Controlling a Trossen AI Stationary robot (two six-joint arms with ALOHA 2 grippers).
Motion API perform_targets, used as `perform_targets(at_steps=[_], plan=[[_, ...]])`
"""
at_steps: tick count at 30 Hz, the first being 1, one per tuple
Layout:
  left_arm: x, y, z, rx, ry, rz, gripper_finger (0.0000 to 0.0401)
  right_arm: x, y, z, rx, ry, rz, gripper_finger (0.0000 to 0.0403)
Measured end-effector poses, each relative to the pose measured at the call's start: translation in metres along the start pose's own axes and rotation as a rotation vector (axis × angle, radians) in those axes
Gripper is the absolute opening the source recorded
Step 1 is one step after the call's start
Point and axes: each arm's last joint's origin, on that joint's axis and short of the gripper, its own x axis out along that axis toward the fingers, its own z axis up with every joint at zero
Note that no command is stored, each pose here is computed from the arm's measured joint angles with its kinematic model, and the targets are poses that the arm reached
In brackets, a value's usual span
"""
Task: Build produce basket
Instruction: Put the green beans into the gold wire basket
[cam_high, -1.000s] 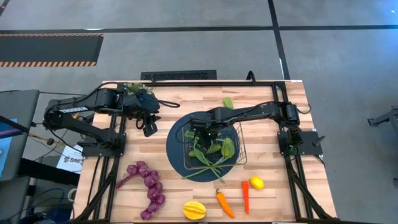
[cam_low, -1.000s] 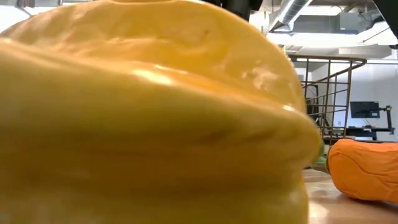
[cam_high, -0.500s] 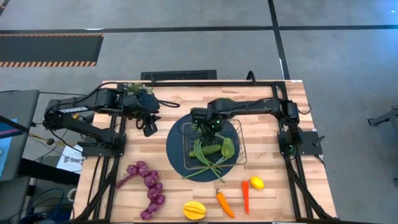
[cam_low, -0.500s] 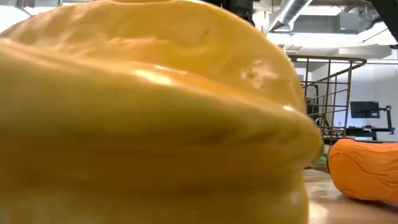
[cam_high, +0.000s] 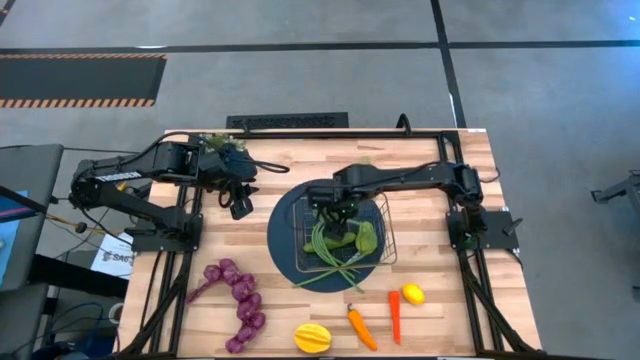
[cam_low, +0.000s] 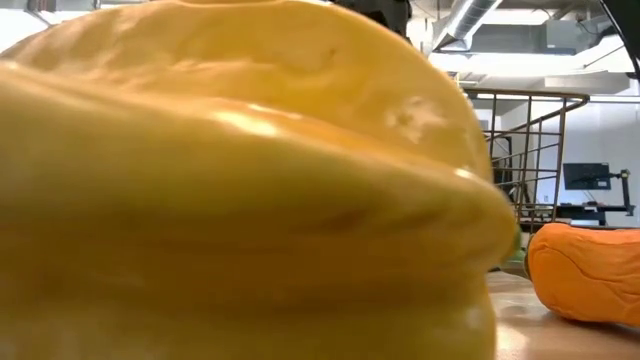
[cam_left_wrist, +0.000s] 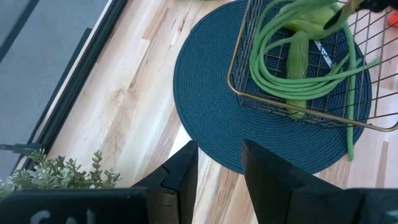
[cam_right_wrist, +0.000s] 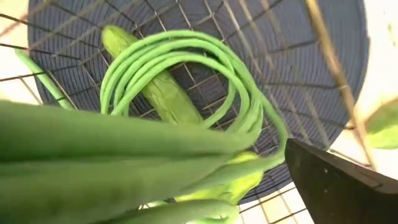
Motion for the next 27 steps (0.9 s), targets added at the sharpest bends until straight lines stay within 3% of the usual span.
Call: perform_targets(at_steps=[8, 19, 27], plan=[[0.0, 0.0, 0.0, 0.0, 0.0, 0.0, 0.0112, 0.005, 0.002, -0.002, 0.009, 0.019, 0.015, 0.0382], [0.0, 0.0, 0.0, 0.0, 0.0, 0.0, 0.0112, 0.005, 0.005, 0.007, 0.012, -0.07, 0.048, 0.0381], [0.0, 0.0, 0.0, 0.0, 0.0, 0.0, 0.0112, 0.005, 0.004, 0.012, 0.086, -0.094, 0.099, 0.0382]])
